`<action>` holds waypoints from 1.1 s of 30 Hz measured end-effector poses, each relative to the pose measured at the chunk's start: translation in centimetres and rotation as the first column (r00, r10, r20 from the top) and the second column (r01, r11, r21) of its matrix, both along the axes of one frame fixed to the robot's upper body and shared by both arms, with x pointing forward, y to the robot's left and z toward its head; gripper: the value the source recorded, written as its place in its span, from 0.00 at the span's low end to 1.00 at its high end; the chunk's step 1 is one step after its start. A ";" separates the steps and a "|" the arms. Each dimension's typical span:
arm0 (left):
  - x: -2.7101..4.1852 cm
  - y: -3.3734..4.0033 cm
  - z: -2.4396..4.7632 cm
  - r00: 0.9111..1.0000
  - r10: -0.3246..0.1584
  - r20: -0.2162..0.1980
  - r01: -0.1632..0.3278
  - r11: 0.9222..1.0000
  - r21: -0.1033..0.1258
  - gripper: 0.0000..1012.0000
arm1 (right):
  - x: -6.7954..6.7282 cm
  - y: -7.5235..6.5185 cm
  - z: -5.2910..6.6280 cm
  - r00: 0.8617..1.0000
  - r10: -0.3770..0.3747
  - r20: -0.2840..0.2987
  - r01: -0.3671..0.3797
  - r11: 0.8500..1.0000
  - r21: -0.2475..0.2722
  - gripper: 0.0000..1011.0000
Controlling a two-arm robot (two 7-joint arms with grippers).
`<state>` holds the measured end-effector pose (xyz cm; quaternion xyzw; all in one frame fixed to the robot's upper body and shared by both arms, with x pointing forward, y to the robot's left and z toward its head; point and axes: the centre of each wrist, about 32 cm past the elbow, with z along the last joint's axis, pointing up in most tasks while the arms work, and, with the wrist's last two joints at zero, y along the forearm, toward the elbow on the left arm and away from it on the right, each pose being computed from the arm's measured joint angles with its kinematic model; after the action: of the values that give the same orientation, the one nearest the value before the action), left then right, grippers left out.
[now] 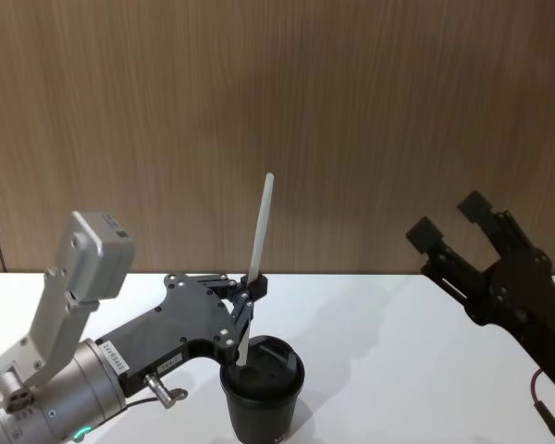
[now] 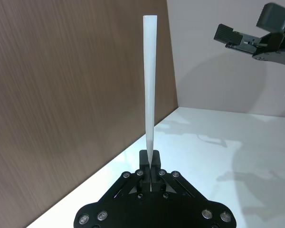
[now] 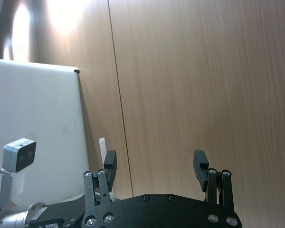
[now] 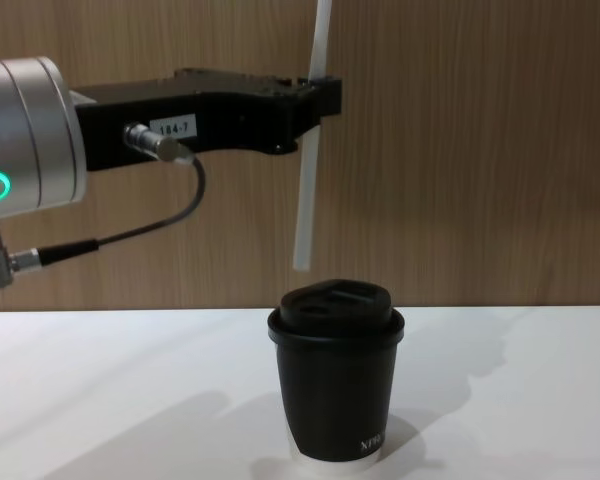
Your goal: Pick up the straw with one hand, pass it to the other hand, and insert it into the cup.
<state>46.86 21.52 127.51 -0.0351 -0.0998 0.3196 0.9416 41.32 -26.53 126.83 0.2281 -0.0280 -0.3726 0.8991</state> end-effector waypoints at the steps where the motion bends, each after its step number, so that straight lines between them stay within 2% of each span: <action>1: 0.04 -0.03 -0.05 1.000 -0.001 -0.001 0.001 1.000 0.000 0.01 | 0.0 0.0 0.0 1.000 0.000 0.000 0.000 1.000 0.000 0.99; 10: 0.37 -0.19 -0.55 1.000 -0.004 -0.007 0.004 1.000 0.010 0.01 | 0.0 0.0 0.0 1.000 0.000 0.000 0.000 1.000 0.000 0.99; 18: 0.68 -0.30 -1.00 1.000 -0.004 -0.015 0.004 1.000 0.029 0.01 | 0.0 0.0 0.0 1.000 0.000 0.000 0.000 1.000 0.000 0.99; 33: 1.81 -0.73 -1.58 1.000 -0.015 -0.024 0.016 0.999 0.044 0.01 | 0.0 0.0 0.0 1.000 0.000 0.000 0.000 1.000 0.000 0.99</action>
<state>48.67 20.78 125.93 -0.0112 -0.0957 0.3105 0.9457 41.32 -26.53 126.83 0.2281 -0.0280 -0.3726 0.8991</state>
